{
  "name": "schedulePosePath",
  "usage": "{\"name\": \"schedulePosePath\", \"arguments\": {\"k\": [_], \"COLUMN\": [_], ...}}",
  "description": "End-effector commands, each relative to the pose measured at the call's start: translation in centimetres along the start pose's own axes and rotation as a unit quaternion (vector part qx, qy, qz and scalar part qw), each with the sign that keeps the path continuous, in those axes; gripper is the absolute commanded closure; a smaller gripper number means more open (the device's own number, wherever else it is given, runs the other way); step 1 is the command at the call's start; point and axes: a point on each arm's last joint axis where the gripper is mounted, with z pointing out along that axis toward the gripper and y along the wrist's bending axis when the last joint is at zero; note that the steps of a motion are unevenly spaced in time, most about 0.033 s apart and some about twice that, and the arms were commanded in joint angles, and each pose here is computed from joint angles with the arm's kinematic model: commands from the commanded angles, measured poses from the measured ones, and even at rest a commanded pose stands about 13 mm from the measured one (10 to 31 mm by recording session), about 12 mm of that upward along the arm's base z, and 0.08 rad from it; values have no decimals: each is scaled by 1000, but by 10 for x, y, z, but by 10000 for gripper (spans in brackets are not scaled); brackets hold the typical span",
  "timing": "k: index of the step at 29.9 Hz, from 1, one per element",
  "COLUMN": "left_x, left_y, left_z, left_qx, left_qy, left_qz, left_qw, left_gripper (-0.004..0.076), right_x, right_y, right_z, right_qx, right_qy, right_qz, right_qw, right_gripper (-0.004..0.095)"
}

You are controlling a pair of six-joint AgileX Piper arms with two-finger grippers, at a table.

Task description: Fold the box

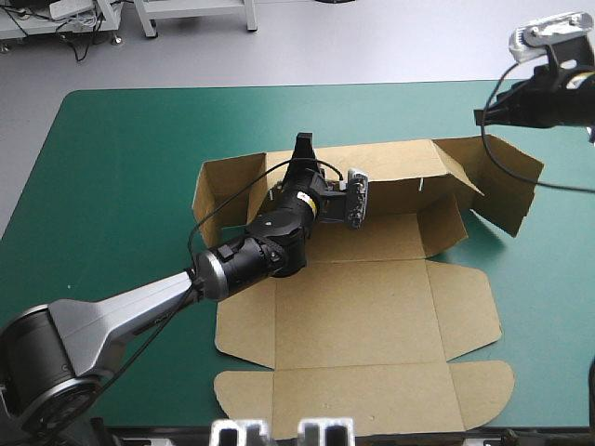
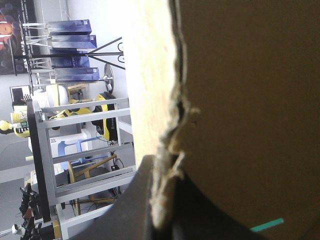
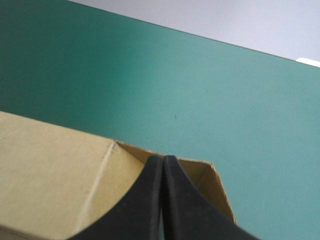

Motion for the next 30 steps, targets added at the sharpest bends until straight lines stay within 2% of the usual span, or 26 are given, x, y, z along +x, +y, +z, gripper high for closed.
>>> {"name": "schedulePosePath", "arguments": {"k": [1, 5, 10, 13, 20, 23, 30], "left_x": [-6, -4, -4, -3, -2, -2, -1], "left_y": [5, 5, 5, 5, 5, 5, 5], "left_z": [-12, -12, -12, -12, -12, -12, -12], "left_qx": [1, 1, 1, 1, 1, 0, 0], "left_qy": [-23, -13, -12, -10, -3, 0, 0], "left_qz": [-32, -31, -31, -31, -78, -90, -106], "left_qw": [999, 999, 999, 999, 997, 996, 994], "left_gripper": [734, 734, 734, 734, 734, 734, 734], "right_x": [-22, -29, -17, -8, 9, 17, 43], "right_y": [-10, -25, -34, -40, -43, -42, -60], "right_z": [25, 73, 128, 146, 150, 141, 103], "right_qx": [-17, -34, -72, -63, -57, -75, -59], "right_qy": [-5, 25, 71, 95, 134, 138, 153], "right_qz": [-5, 8, 22, 21, 23, 20, 43], "right_qw": [1000, 999, 995, 993, 989, 987, 986], "right_gripper": [932, 931, 932, 932, 932, 932, 932]}}
